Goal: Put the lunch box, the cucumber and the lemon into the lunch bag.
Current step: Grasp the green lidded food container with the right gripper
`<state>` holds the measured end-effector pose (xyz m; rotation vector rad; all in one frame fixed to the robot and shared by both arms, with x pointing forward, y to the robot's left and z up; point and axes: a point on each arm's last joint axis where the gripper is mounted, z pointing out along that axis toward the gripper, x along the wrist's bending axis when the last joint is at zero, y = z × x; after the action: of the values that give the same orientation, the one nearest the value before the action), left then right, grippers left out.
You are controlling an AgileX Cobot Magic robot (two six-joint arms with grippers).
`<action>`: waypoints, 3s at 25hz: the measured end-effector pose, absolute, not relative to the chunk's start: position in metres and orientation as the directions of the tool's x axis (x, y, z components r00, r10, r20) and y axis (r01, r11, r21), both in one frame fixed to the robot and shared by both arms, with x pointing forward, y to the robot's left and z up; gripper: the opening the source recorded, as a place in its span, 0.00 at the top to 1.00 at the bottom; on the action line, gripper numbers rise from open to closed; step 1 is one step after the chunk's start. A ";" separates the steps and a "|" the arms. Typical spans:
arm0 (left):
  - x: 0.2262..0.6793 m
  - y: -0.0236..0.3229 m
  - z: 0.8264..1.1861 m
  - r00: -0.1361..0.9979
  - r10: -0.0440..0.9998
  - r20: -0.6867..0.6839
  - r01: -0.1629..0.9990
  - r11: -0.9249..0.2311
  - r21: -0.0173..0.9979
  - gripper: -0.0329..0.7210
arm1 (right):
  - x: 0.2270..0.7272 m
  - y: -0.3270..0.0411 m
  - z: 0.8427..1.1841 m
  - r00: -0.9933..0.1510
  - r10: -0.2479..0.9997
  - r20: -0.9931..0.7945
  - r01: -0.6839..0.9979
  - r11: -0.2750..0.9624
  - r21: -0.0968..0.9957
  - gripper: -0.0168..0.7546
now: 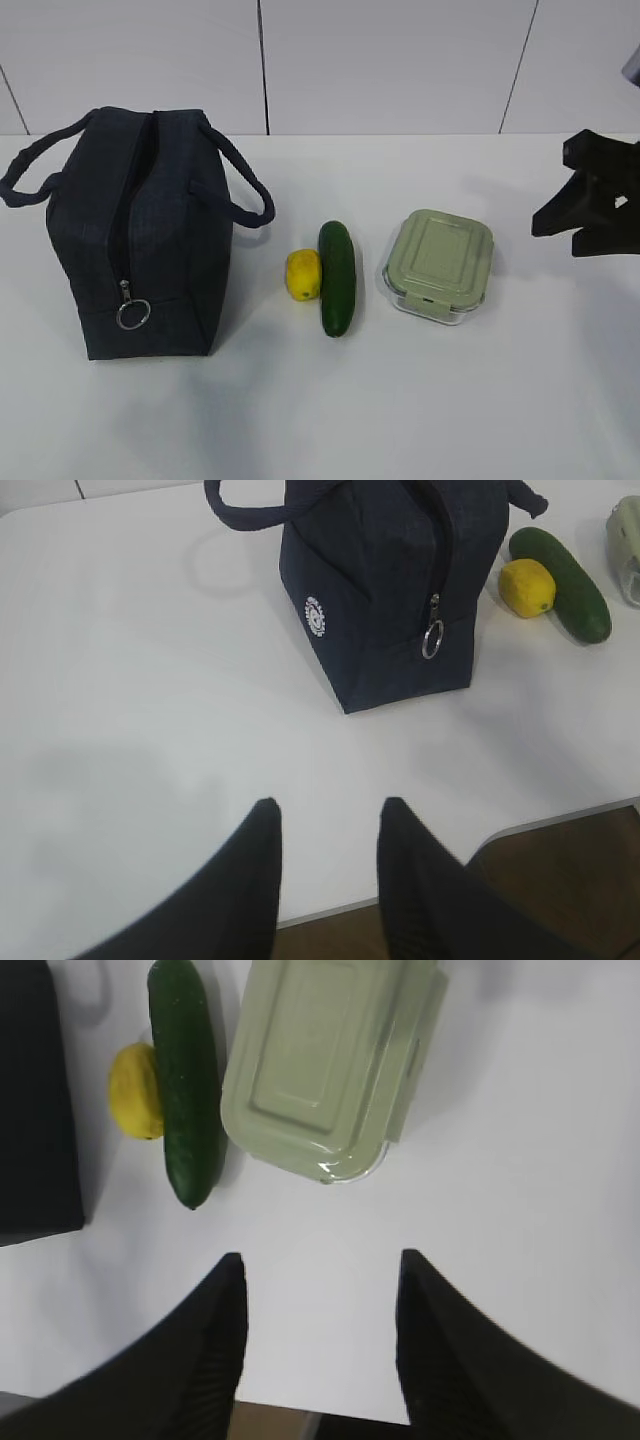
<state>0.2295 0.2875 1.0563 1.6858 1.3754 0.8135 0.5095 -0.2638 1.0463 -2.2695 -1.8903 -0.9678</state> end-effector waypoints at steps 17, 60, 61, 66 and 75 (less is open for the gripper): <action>0.229 0.287 1.056 0.203 0.979 -0.005 0.468 -0.093 0.879 0.64 | 0.543 -0.298 1.009 0.033 0.640 0.768 0.923 -0.315 0.223 0.51; 0.229 0.287 1.056 0.205 0.979 -0.006 0.467 -0.092 0.879 0.64 | 0.580 -0.337 0.924 0.067 0.522 0.850 0.882 -0.429 0.194 0.22; 0.229 0.287 1.056 0.205 0.979 -0.006 0.467 -0.092 0.879 0.64 | 0.581 -0.337 0.921 0.073 0.517 0.853 0.881 -0.435 0.188 0.22; 0.229 0.287 1.056 0.205 0.979 -0.006 0.467 -0.092 0.879 0.64 | 0.584 -0.331 0.909 0.086 0.499 0.862 0.888 -0.430 0.161 0.22; 0.229 0.287 1.056 0.205 0.979 -0.006 0.467 -0.092 0.879 0.64 | 0.593 -0.325 0.889 0.101 0.472 0.876 0.879 -0.454 0.143 0.22</action>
<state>0.2294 0.2873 1.0563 1.6852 1.3746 0.8113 0.5925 -0.3248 0.8890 -1.9675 -1.3191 -1.3098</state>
